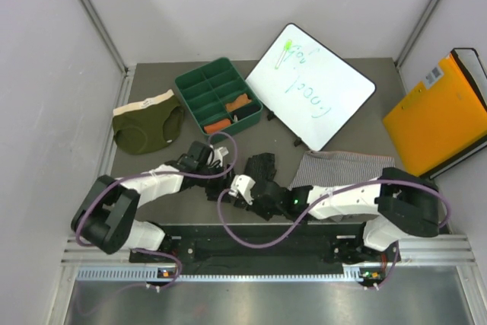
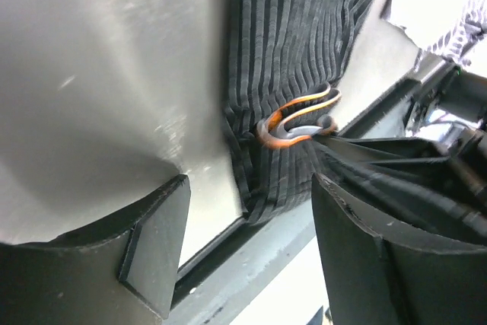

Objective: Roll the underwear
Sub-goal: Roll the underwear to the center of the board.

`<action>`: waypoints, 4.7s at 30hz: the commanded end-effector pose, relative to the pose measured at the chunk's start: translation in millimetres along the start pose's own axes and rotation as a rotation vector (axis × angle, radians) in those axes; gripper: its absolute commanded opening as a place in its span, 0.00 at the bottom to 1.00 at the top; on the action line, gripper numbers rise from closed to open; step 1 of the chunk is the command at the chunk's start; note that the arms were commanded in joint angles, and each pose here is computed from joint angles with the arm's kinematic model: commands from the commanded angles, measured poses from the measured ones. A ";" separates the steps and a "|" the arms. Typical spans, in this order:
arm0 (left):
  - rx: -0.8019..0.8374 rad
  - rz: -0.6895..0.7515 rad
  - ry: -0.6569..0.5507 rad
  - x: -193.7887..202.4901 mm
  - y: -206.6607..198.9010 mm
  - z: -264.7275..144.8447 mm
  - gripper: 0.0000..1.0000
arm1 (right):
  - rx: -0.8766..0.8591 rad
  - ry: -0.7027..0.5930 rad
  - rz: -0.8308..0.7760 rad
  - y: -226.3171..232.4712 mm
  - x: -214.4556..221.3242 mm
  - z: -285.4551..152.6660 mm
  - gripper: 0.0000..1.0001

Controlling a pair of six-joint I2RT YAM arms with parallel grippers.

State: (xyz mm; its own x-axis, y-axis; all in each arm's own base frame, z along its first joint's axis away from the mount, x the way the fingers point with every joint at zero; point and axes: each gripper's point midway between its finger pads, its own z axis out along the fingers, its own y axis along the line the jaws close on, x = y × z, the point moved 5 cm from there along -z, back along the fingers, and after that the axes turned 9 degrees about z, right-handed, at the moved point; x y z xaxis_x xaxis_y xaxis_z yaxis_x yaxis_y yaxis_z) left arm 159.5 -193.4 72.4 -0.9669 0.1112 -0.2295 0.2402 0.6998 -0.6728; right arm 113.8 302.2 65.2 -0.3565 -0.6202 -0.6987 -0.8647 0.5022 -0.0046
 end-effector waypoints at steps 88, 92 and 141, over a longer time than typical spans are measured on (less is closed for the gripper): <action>0.041 0.107 -0.343 -52.4 -12.9 19.0 0.70 | -0.271 0.089 1.114 -108.7 13.8 11.4 0.00; 0.004 0.123 -0.358 -51.9 -9.2 14.3 0.74 | -0.266 0.099 1.115 -109.8 13.6 13.2 0.00; 0.077 -0.061 -0.041 -39.8 11.3 33.5 0.00 | 0.003 -0.160 0.065 -43.8 -40.2 -7.0 0.69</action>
State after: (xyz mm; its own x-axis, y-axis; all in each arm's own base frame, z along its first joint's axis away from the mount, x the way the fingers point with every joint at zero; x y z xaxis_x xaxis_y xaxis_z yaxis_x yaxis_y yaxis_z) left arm 212.7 -218.8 59.0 -0.9593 0.0039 -0.2823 0.2212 0.6318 -0.7429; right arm 162.4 286.0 96.3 -0.4364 -0.4808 -0.7605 -0.8055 0.5855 0.0920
